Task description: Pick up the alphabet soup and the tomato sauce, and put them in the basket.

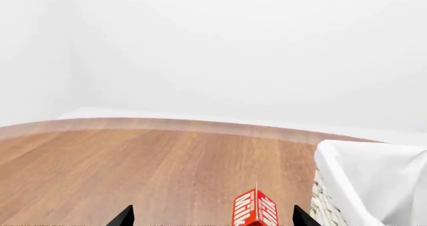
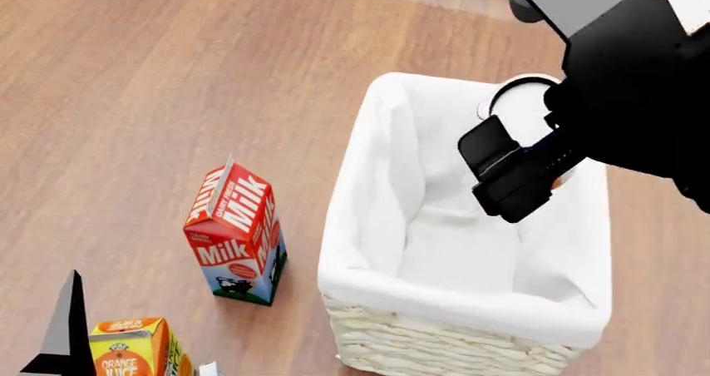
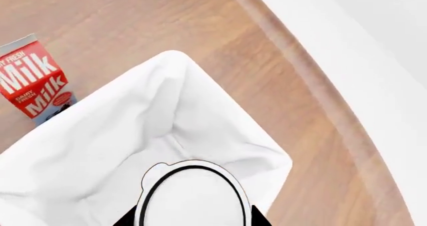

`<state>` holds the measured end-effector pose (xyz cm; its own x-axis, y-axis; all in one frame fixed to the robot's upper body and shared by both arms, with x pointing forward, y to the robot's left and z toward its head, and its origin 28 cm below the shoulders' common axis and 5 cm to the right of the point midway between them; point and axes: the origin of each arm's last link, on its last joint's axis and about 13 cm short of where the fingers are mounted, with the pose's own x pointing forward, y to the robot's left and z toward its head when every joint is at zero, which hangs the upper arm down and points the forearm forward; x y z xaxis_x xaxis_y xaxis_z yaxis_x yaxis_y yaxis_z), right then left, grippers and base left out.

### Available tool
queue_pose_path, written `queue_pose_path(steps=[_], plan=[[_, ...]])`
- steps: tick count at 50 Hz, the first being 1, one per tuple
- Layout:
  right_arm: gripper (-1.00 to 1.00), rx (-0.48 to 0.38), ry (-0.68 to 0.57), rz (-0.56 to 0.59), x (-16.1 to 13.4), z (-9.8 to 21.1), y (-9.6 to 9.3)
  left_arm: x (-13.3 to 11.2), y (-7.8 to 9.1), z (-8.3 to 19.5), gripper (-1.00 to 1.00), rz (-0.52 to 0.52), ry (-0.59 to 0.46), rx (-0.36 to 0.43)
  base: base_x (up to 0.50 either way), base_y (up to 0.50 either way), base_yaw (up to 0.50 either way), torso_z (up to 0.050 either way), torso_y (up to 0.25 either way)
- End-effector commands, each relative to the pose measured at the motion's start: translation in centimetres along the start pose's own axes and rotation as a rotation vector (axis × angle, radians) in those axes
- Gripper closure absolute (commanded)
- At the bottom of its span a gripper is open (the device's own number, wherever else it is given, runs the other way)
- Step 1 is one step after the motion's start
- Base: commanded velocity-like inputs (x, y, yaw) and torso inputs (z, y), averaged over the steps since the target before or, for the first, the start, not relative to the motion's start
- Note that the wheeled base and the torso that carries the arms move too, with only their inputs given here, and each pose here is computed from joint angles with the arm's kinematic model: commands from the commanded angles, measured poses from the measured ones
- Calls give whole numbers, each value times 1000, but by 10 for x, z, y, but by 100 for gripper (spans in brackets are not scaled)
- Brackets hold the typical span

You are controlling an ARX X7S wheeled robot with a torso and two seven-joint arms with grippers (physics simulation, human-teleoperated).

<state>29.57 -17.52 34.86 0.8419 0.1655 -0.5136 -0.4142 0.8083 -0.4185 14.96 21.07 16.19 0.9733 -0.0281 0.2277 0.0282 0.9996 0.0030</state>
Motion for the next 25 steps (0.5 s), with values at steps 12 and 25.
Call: queue_pose_path(steps=[12,25], plan=[[100,42,82,48,35,39,-9,8,2,-3,-100,-7,-32,-48,0,0,0,0,0],[100,-37,163,77,40,57,-5,8,1,-2,-100,-17,-31,-52,0,0,0,1,1]])
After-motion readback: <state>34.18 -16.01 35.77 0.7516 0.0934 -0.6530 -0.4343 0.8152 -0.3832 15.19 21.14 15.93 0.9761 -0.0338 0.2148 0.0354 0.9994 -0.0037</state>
